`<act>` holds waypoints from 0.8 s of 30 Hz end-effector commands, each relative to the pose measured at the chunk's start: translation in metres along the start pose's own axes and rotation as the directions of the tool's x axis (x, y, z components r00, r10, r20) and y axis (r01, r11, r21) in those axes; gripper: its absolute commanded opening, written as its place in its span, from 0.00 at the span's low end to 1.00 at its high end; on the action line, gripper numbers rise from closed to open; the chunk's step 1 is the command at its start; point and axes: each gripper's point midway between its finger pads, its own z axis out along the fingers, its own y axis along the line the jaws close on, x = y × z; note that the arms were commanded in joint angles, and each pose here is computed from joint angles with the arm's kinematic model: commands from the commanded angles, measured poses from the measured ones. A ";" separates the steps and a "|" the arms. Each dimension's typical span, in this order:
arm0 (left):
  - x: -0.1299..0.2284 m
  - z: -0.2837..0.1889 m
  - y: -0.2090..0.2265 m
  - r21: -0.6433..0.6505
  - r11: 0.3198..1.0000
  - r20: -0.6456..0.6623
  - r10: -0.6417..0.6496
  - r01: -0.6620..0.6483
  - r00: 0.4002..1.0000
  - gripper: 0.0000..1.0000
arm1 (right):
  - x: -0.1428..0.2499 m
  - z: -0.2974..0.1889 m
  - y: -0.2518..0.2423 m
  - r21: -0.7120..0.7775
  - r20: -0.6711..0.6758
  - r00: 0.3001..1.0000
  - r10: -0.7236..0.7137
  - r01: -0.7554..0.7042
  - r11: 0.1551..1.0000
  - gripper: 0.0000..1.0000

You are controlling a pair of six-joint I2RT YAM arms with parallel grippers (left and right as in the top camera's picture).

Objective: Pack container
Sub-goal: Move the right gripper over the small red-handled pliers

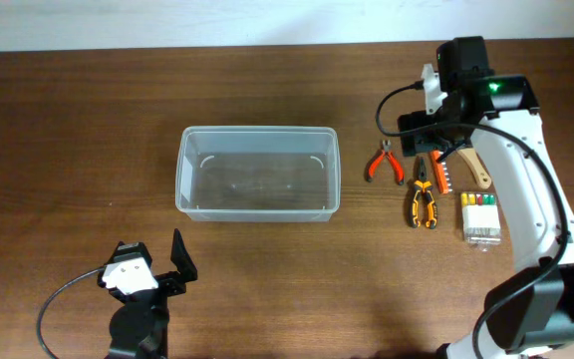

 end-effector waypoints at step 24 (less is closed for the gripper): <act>0.000 0.000 0.000 0.001 1.000 0.002 0.009 -0.009 1.000 0.99 | 0.009 0.130 0.028 -0.028 -0.212 0.970 -0.120 0.117 0.993 0.74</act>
